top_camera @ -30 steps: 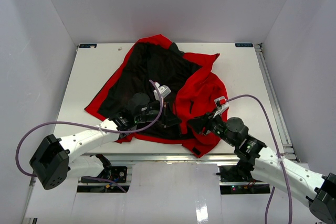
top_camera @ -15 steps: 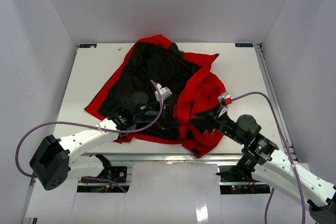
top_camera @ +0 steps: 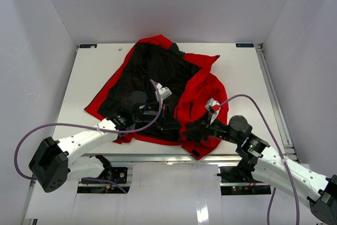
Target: Zip up the jacket
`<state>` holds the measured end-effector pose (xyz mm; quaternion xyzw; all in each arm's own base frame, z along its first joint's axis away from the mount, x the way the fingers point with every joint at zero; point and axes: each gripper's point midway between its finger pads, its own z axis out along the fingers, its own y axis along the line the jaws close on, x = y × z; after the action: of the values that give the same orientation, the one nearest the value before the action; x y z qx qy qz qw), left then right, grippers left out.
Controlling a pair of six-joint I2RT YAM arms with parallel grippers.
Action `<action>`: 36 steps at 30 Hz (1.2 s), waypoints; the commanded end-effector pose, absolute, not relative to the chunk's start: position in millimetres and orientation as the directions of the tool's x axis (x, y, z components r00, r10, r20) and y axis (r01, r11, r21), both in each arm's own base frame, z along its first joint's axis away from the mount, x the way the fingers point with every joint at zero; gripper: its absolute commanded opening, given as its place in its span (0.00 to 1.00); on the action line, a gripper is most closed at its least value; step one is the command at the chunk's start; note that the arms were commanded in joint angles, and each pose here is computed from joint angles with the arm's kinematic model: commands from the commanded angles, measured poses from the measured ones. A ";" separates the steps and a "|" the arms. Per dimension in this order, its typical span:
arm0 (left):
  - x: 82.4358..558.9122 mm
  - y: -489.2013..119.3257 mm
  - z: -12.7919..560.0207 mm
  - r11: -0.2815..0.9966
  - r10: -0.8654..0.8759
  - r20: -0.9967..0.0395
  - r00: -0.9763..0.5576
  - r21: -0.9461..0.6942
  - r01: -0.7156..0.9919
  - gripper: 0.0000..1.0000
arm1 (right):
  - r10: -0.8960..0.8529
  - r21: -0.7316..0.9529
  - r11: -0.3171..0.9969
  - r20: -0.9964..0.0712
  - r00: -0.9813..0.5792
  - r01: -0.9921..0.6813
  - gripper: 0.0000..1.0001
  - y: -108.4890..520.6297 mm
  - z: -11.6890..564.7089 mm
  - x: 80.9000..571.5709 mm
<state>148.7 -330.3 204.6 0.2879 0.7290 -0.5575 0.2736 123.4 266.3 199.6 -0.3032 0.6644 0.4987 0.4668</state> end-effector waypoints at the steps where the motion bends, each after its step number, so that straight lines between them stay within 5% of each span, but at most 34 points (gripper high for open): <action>1: 140.0 -332.7 253.5 0.082 0.070 -0.774 -0.629 -0.624 0.777 0.00 | 0.100 0.367 0.355 -0.929 -0.355 -0.860 0.52 261.4 203.3 129.8; 26: 129.3 -338.9 267.4 -0.053 0.062 -0.773 -0.632 -0.635 0.771 0.00 | 0.148 0.329 0.171 -0.940 -0.306 -0.929 0.64 273.5 209.0 106.0; 30: 132.1 -339.7 263.8 -0.039 0.063 -0.770 -0.635 -0.638 0.769 0.00 | 0.169 0.328 0.181 -0.939 -0.299 -0.927 0.51 271.8 212.5 107.6; 36: 137.0 -338.1 261.8 0.005 0.054 -0.772 -0.633 -0.634 0.773 0.04 | 0.192 0.323 0.192 -0.938 -0.288 -0.927 0.15 271.1 219.9 110.5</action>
<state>133.7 -339.3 244.2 0.3091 0.6646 -0.6305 0.2552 108.2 270.8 197.9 -0.3206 0.6133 0.5432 0.4754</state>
